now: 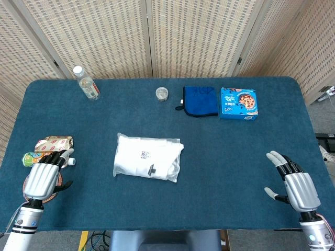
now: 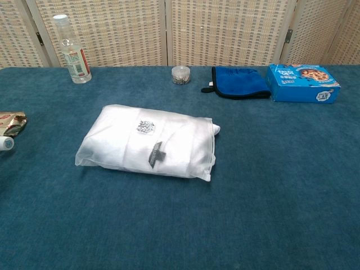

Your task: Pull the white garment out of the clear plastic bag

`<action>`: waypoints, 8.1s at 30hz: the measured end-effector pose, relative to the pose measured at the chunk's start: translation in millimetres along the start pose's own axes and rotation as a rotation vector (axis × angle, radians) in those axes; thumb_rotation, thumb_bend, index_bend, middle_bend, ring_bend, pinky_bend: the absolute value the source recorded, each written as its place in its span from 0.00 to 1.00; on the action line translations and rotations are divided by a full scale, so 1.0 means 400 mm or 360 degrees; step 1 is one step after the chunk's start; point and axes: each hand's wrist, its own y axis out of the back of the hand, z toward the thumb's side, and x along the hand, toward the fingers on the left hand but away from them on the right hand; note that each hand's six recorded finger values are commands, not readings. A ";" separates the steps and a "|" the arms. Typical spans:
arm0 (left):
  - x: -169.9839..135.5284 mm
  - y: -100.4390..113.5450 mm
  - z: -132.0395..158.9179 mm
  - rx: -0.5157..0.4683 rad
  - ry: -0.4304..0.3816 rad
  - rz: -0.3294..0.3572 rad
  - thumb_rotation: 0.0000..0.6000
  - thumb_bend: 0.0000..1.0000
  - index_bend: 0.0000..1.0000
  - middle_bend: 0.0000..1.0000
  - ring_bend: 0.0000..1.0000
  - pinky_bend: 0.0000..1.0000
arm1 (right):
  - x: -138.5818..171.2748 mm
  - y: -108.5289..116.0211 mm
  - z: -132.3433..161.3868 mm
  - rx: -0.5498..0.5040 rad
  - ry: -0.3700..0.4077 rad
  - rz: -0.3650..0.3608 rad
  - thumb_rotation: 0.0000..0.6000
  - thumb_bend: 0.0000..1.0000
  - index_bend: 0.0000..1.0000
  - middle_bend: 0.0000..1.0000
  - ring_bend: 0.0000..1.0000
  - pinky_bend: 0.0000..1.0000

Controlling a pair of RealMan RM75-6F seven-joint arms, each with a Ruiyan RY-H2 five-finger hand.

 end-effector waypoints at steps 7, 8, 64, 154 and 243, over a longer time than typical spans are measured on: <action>0.013 0.000 0.017 -0.0042 -0.0018 0.0022 1.00 0.03 0.17 0.22 0.23 0.32 | -0.012 0.001 0.002 -0.0025 0.0029 -0.0014 1.00 0.05 0.08 0.12 0.12 0.28; 0.017 0.002 0.021 -0.0044 -0.0027 0.0024 1.00 0.03 0.17 0.22 0.23 0.32 | -0.016 0.000 0.002 -0.0023 0.0031 -0.0011 1.00 0.05 0.08 0.12 0.12 0.28; 0.317 -0.124 0.420 0.0102 -0.0511 -0.0511 1.00 0.00 0.00 0.00 0.00 0.06 | -0.024 0.004 -0.010 0.0012 0.0004 0.0023 1.00 0.05 0.08 0.12 0.12 0.28; 0.246 0.005 0.506 0.0128 -0.0832 -0.0040 1.00 0.29 0.53 0.64 0.54 0.62 | -0.225 0.015 0.162 -0.0246 0.0224 0.0071 1.00 0.00 0.21 0.23 0.21 0.35; 0.205 0.114 0.560 0.0031 -0.0969 0.0092 1.00 0.29 0.54 0.64 0.54 0.63 | -0.412 -0.056 0.485 -0.0516 0.0572 0.0313 1.00 0.38 0.49 0.21 0.17 0.34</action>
